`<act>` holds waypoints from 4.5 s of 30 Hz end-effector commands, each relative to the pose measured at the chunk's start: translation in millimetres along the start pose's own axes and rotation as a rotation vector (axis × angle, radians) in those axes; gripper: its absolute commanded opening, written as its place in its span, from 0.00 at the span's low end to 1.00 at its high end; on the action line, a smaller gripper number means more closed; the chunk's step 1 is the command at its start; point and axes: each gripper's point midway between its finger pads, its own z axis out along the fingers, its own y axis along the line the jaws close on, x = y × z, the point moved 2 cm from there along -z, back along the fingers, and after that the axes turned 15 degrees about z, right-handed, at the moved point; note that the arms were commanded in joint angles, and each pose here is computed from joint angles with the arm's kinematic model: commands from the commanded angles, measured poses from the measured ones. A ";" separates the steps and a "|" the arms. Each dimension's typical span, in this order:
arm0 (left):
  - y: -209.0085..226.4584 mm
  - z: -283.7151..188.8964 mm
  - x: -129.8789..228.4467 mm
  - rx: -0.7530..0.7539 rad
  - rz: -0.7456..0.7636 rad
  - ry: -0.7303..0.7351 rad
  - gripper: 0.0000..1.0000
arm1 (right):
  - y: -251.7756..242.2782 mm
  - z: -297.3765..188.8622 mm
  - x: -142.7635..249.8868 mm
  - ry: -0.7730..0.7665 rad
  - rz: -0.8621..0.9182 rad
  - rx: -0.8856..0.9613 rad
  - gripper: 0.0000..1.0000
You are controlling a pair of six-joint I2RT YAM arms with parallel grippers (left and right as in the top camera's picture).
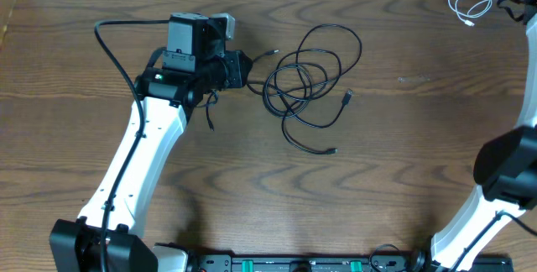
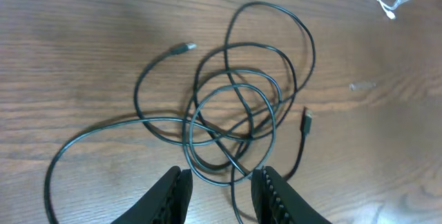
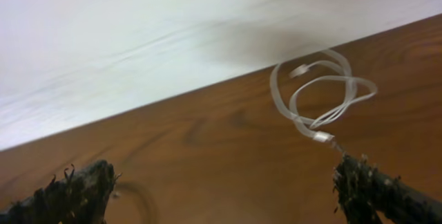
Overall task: Untangle cables
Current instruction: 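Reach the left gripper into the black cable pile and grasp, then lift the black cable upward and leftward with the left gripper, then move the right gripper to the cables beside the left gripper and grasp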
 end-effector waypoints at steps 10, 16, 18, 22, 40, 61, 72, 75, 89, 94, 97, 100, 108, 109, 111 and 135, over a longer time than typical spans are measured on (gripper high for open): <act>-48.2 29.4 18.0 0.087 0.152 0.077 0.41 | 18.1 -4.6 77.0 0.335 0.015 -0.072 0.99; -77.0 75.5 31.4 0.142 0.135 0.121 0.46 | 20.1 -5.4 89.1 0.374 -0.008 -0.050 0.99; -89.7 91.9 35.7 0.162 0.105 0.128 0.46 | 20.1 -5.5 91.4 0.380 -0.011 -0.040 0.99; -100.4 127.8 49.5 0.106 0.015 0.148 0.51 | 20.2 -6.5 95.7 0.397 -0.008 -0.035 0.98; -86.7 199.3 89.7 -0.148 0.056 0.152 0.56 | 16.5 -9.6 103.6 0.434 -0.020 -0.022 0.95; -81.1 207.9 102.6 -0.157 0.098 0.191 0.27 | 19.3 -11.1 111.0 0.460 -0.020 -0.018 0.95; -104.8 98.7 -0.7 -0.074 0.122 -0.074 0.07 | 28.9 -10.1 117.8 0.473 -0.038 -0.029 0.95; -121.0 34.8 -38.1 -0.003 0.137 -0.221 0.07 | 40.6 -8.4 124.2 0.480 -0.060 -0.045 0.96; -115.8 -168.0 -112.5 0.019 0.106 -0.748 0.07 | 129.4 -12.6 181.8 0.586 -0.207 -0.258 0.96; -101.8 -219.4 -132.4 -0.015 0.094 -0.932 0.07 | 161.9 -21.7 211.2 0.643 -0.283 -0.349 0.96; -95.3 -230.1 -137.2 -0.033 0.089 -0.974 0.07 | 182.3 -30.2 230.0 0.687 -0.314 -0.417 0.94; -92.3 -229.2 -137.6 -0.038 0.079 -0.972 0.07 | 201.4 -39.5 248.0 0.718 -0.379 -0.497 0.93; -80.2 -253.8 -146.7 -0.092 0.059 -1.069 0.07 | 239.3 -59.0 291.6 0.770 -0.496 -0.600 0.91; -77.0 -254.5 -146.6 -0.096 0.047 -1.069 0.07 | 244.7 -62.2 297.1 0.774 -0.516 -0.622 0.91; -68.1 -253.6 -145.2 -0.095 -0.009 -1.060 0.07 | 254.3 -67.9 308.4 0.783 -0.548 -0.650 0.89; -20.9 -254.9 -138.6 0.091 -0.164 -0.972 0.07 | 327.6 -115.6 415.6 0.813 -0.909 -1.119 0.73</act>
